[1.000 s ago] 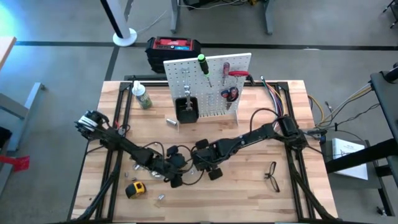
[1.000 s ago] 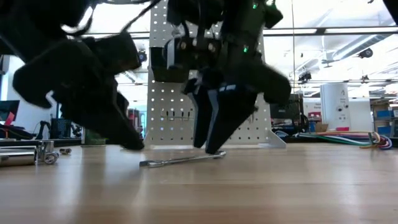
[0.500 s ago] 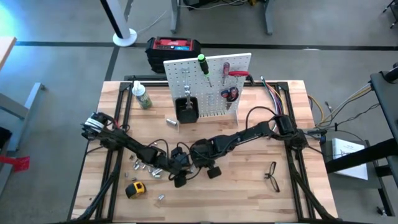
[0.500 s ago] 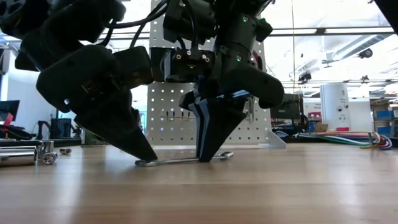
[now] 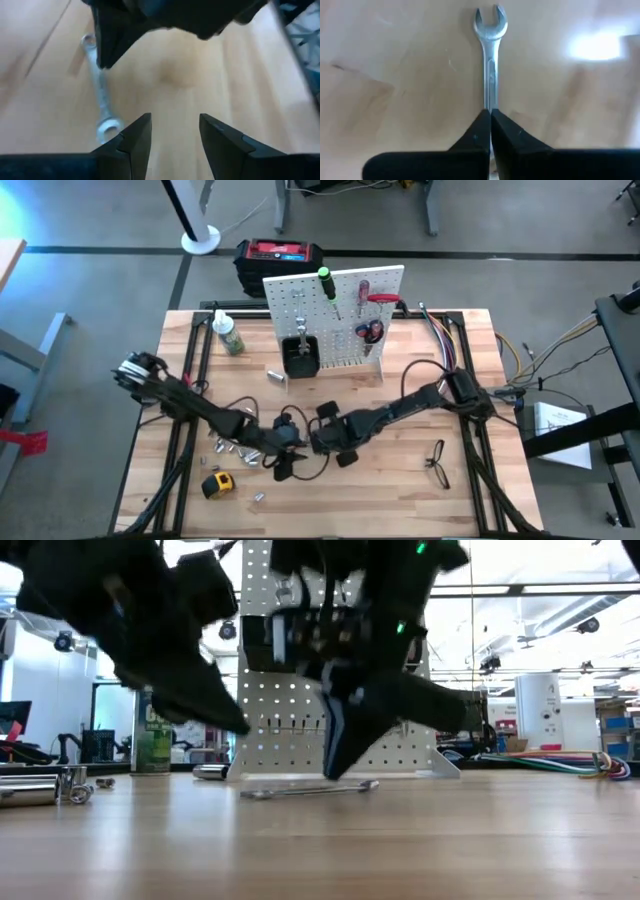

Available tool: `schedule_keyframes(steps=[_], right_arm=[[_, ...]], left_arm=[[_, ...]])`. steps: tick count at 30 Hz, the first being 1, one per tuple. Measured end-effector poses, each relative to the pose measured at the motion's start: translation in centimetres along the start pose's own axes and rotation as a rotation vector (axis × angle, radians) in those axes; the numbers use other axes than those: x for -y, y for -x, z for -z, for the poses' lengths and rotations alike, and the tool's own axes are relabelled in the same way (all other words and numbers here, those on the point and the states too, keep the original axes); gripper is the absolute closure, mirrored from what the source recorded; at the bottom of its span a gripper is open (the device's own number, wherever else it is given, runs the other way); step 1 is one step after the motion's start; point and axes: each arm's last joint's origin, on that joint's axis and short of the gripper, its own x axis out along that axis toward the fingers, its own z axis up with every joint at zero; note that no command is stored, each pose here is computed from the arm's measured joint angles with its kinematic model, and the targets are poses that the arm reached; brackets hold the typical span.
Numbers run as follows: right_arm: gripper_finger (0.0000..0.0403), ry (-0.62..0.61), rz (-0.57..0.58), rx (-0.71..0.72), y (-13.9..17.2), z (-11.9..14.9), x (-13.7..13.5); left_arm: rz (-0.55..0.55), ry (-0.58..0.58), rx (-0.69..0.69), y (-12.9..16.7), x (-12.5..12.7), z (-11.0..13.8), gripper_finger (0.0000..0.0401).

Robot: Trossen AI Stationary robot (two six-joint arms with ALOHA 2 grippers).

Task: Hang tools onto peg board
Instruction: Hang the silver wrench on the pegboard

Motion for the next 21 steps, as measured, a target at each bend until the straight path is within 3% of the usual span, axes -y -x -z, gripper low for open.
schedule_keyframes(steps=[3,8,16,21], right_arm=[[0.04,0.01,0.064,0.014,1.3,-0.5,-1.1],[0.0401,-0.005,0.066,0.027,1.7,-0.7,-2.2],[0.0402,-0.334,0.046,-0.048,1.1,0.6,0.0],[0.0382,-0.563,-0.038,-0.068,1.2,2.0,2.4]], left_arm=[[0.037,-0.03,0.064,1.4,0.5,-1.0,0.0246],[0.041,-0.053,0.13,2.7,0.7,-2.1,0.0246],[-0.108,-0.011,0.097,0.4,-0.7,-0.9,0.0246],[-0.173,0.037,0.019,-1.5,-2.5,0.5,0.0246]])
